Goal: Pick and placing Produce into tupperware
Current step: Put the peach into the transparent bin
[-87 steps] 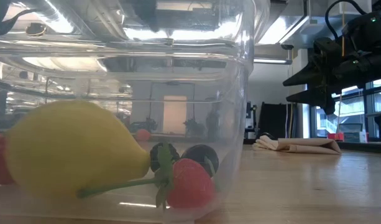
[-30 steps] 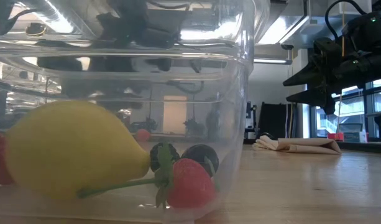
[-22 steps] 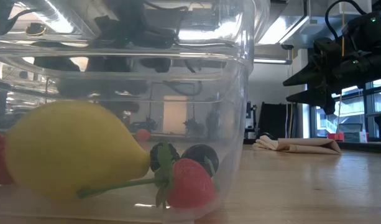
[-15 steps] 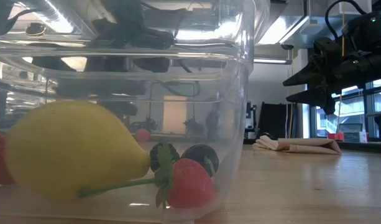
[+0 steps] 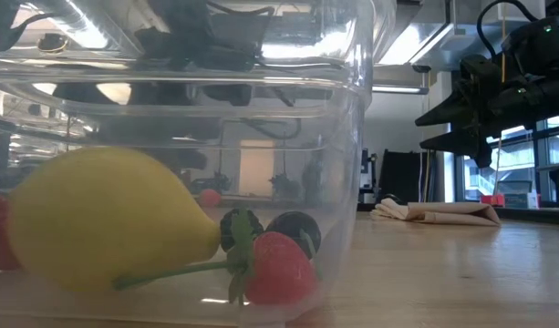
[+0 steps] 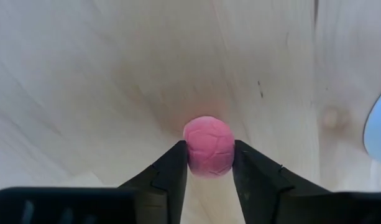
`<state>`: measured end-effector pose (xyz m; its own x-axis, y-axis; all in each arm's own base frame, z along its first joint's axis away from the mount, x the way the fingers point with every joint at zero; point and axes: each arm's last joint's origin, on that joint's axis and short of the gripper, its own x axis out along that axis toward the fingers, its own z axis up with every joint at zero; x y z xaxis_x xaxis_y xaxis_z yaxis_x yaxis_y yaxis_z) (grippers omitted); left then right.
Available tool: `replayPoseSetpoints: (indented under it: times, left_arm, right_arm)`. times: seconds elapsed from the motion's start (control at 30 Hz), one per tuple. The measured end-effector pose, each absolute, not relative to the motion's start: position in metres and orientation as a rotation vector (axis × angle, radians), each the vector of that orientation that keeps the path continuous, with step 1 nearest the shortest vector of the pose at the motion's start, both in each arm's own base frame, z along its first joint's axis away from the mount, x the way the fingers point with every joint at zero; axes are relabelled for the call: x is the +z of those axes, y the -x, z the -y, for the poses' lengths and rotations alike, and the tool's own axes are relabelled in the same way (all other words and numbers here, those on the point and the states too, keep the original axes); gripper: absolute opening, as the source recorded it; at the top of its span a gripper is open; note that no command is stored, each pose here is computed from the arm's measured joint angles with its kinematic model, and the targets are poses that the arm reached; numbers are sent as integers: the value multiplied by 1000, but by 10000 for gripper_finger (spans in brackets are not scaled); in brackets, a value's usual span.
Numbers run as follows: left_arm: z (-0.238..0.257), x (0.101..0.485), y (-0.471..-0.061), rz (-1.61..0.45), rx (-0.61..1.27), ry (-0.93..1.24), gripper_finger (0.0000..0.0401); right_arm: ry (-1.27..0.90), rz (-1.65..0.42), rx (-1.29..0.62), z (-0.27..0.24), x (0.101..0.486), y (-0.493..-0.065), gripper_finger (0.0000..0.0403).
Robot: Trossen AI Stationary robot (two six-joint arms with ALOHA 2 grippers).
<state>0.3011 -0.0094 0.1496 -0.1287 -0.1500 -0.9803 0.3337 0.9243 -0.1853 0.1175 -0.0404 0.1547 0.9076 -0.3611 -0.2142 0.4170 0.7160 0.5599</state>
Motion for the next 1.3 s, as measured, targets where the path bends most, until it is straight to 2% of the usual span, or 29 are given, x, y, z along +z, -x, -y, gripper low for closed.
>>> replayPoseSetpoints:
  times: [0.33, 0.6, 0.77, 0.97, 1.17, 1.3]
  left_arm:
    - [10, 150, -304, -1613, -421, -114, 91]
    - [-11, 162, -307, -1592, -358, -57, 69]
    - [-26, 196, -315, -1472, -306, -48, 69]
    - [-30, 259, -321, -1240, -298, -64, 68]
    - [3, 318, -322, -994, -418, -158, 60]
    - [38, 339, -323, -895, -501, -234, 66]
  right_arm:
    - [-642, -92, -431, 40, 155, -117, 243]
    - [-643, -88, -431, 40, 155, -118, 243]
    - [-642, -89, -433, 41, 155, -117, 243]
    - [-638, -78, -471, 42, 155, -117, 243]
    - [-678, -64, -488, 42, 155, -117, 243]
    - [-709, -58, -491, 42, 155, -117, 243]
